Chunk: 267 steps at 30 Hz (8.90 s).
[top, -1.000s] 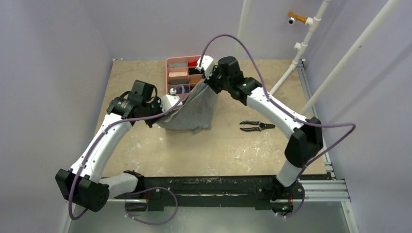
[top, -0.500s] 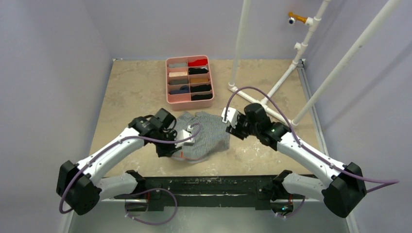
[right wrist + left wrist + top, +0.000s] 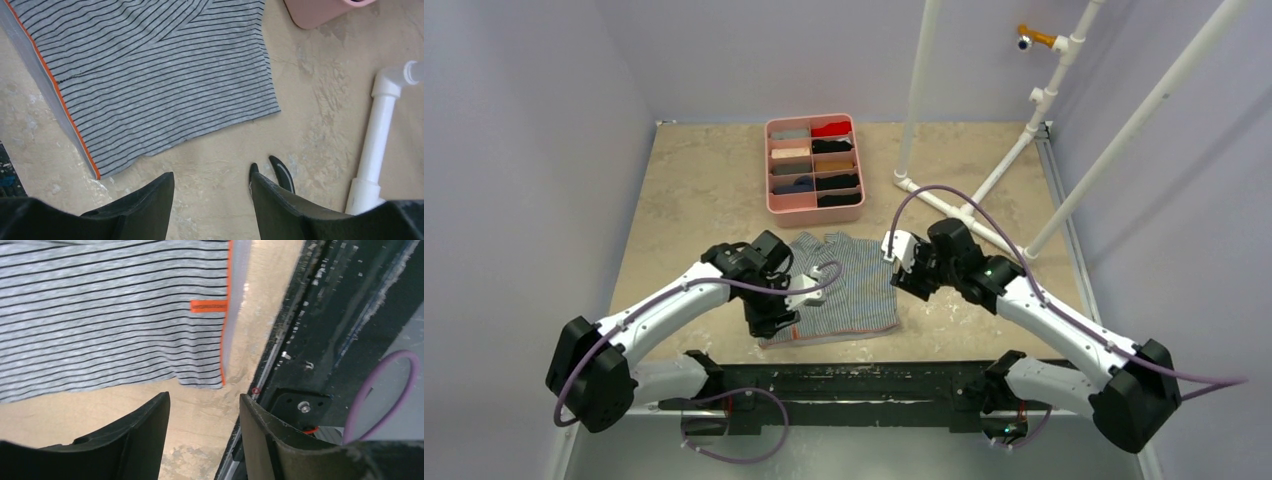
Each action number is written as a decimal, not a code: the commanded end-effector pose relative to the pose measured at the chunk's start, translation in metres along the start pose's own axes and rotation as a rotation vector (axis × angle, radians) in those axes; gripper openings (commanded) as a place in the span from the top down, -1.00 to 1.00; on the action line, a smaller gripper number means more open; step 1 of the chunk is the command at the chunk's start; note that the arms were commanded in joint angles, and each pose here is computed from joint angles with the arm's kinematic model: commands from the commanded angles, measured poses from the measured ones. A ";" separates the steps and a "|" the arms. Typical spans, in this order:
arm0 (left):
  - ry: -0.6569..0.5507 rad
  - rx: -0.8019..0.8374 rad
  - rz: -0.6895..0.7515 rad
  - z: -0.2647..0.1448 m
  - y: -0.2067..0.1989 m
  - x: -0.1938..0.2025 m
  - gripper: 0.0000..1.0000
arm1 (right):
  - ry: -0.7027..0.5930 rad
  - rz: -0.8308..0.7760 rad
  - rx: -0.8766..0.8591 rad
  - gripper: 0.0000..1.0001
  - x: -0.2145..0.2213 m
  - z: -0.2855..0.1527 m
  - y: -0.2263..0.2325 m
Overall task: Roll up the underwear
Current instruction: Flatten out the underwear at the center of the board, then move the storage box to the center of the board, then fold the underwear at the center of the board.
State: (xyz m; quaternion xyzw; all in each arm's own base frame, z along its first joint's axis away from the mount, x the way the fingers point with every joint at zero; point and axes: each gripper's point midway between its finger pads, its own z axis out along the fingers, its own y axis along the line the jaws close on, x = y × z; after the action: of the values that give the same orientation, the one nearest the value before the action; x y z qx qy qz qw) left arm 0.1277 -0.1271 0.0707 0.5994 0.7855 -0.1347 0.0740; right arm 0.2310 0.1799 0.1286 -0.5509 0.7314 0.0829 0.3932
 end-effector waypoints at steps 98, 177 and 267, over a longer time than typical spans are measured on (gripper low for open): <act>-0.613 -0.356 -0.803 -0.155 0.254 -0.092 -0.61 | 0.293 0.141 -0.226 -0.06 0.013 0.099 -0.003; -0.100 -0.181 -0.727 -0.020 0.155 0.006 -0.13 | 0.122 -0.337 -0.496 0.89 -0.082 0.120 0.220; -0.158 -0.197 0.222 0.029 0.040 -0.070 1.00 | -0.002 0.334 -0.806 1.00 -0.046 0.052 0.042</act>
State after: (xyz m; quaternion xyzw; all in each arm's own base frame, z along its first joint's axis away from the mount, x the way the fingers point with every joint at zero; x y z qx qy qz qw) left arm 0.1815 -0.1944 0.0320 0.6938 0.6949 -0.0570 0.1803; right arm 0.2298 0.2547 0.0919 -0.5198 0.7453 0.3972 0.1283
